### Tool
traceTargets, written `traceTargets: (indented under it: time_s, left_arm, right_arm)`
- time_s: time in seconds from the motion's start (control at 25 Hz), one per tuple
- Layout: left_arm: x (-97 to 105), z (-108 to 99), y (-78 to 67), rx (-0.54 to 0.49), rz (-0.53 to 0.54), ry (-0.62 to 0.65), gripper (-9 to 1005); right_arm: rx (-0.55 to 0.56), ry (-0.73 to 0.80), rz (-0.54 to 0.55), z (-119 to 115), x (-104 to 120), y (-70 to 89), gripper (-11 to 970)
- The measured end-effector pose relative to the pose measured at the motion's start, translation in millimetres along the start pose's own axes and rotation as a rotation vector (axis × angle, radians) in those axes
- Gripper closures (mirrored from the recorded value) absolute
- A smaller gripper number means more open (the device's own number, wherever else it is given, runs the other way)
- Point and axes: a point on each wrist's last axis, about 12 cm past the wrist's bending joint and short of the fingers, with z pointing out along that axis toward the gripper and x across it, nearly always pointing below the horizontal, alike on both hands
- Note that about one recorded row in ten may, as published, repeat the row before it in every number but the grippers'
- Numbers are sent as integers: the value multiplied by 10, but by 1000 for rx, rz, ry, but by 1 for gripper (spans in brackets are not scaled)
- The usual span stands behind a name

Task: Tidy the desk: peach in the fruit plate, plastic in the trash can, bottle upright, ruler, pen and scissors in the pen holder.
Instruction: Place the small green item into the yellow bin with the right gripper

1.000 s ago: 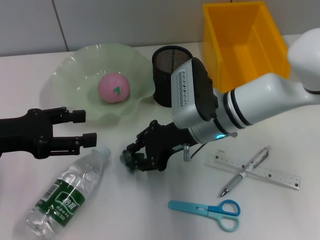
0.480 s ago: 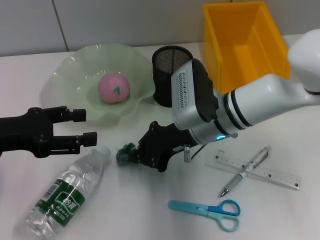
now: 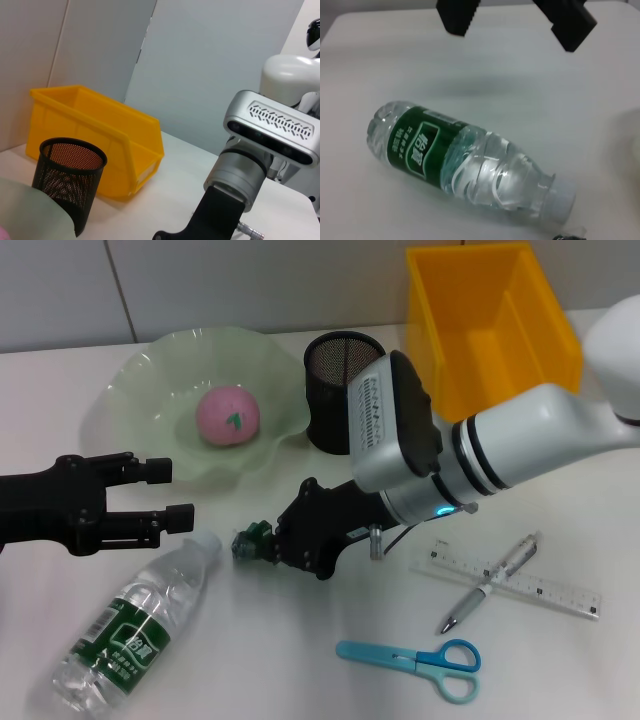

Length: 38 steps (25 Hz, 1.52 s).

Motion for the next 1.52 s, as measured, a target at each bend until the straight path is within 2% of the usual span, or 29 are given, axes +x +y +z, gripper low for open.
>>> traceTargets:
  time_s: [0.24, 0.36, 0.52, 0.56, 0.6, 0.92, 0.96, 1.08, 1.16, 1.28, 1.36, 1.52]
  left_arm:
    - [5, -3, -1, -1, -2, 0, 167]
    - [5, -4, -2, 0, -2, 0, 167]
    - [3, -8, -1, -1, -2, -3, 167]
    - [0, -13, 0, -3, -2, -6, 167]
    - [-1, -14, 1, -3, -2, -6, 167]
    - [-16, 1, -1, 1, 3, -8, 167]
    - [-19, 4, 0, 2, 3, -9, 167]
    - [-22, 6, 2, 2, 4, -9, 167]
    - [-24, 12, 3, 1, 4, -9, 167]
    - [-24, 17, 3, 2, 4, -10, 167]
    - [-24, 26, 2, 2, 2, -11, 167]
    - [-33, 35, 4, 4, 3, -12, 167]
  right_arm:
    - [13, -74, 36, -153, -15, -20, 951]
    - [41, -131, 71, -361, 30, -37, 948]
    - [64, -179, 100, -527, 81, -41, 943]
    - [74, -213, 126, -641, 128, -40, 941]
    - [74, -213, 126, -641, 128, -40, 940]
    - [150, -362, 220, -1057, 373, -15, 930]
    - [174, -410, 238, -1174, 438, 7, 929]
    - [198, -451, 256, -1278, 496, 27, 925]
    - [258, -515, 283, -1453, 606, 52, 922]
    - [309, -552, 298, -1561, 685, 69, 919]
    - [395, -604, 319, -1693, 802, 99, 916]
    - [474, -646, 340, -1806, 899, 120, 911]
